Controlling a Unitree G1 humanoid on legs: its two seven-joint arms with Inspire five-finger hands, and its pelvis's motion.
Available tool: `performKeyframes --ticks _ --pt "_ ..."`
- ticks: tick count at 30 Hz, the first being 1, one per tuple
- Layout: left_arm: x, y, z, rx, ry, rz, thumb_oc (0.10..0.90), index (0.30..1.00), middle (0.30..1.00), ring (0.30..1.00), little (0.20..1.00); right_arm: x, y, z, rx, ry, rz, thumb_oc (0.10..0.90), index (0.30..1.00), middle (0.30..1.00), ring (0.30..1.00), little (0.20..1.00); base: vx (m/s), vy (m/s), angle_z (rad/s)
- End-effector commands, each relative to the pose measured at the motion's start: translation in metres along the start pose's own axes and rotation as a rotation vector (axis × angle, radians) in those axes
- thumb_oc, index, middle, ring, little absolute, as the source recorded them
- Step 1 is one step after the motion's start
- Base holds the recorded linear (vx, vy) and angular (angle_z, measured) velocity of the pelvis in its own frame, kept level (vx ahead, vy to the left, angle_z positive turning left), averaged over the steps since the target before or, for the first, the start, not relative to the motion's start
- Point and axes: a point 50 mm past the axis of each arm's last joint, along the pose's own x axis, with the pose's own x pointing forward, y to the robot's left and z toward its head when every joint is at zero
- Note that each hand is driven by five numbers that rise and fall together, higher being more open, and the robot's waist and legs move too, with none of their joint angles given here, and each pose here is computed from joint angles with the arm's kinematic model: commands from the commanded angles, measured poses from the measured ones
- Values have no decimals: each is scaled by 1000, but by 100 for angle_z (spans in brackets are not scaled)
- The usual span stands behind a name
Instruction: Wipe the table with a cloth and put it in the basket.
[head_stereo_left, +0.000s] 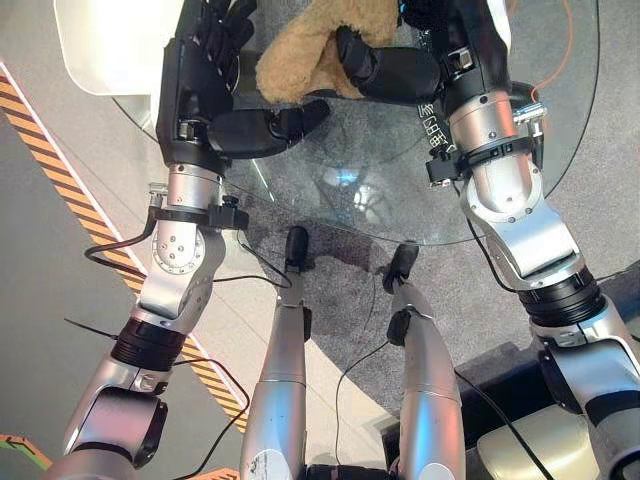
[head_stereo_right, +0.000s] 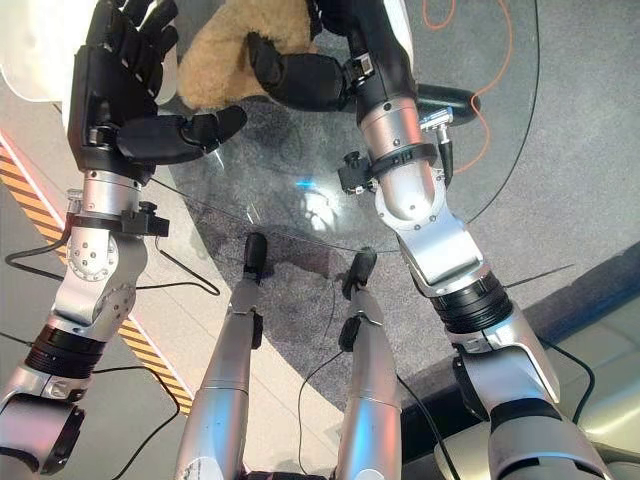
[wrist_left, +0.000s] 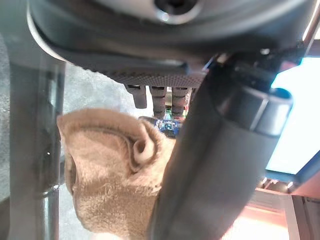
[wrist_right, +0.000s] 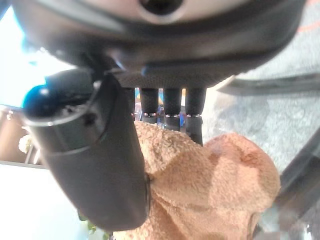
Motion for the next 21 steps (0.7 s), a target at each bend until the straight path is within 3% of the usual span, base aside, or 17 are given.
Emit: performKeyframes --ticks 1,11,21 --pt "21 -24 54 -26 -294 -97 800 900 900 900 900 -6 0 107 201 -548 53 100 300 300 300 200 0 0 0" --pt "28 -27 54 12 -296 -92 800 900 900 900 900 -8 9 112 384 -549 191 100 300 300 300 200 0 0 0" --pt "35 -27 52 37 -277 -84 800 900 900 900 900 -9 15 117 423 -579 241 100 300 300 300 200 0 0 0"
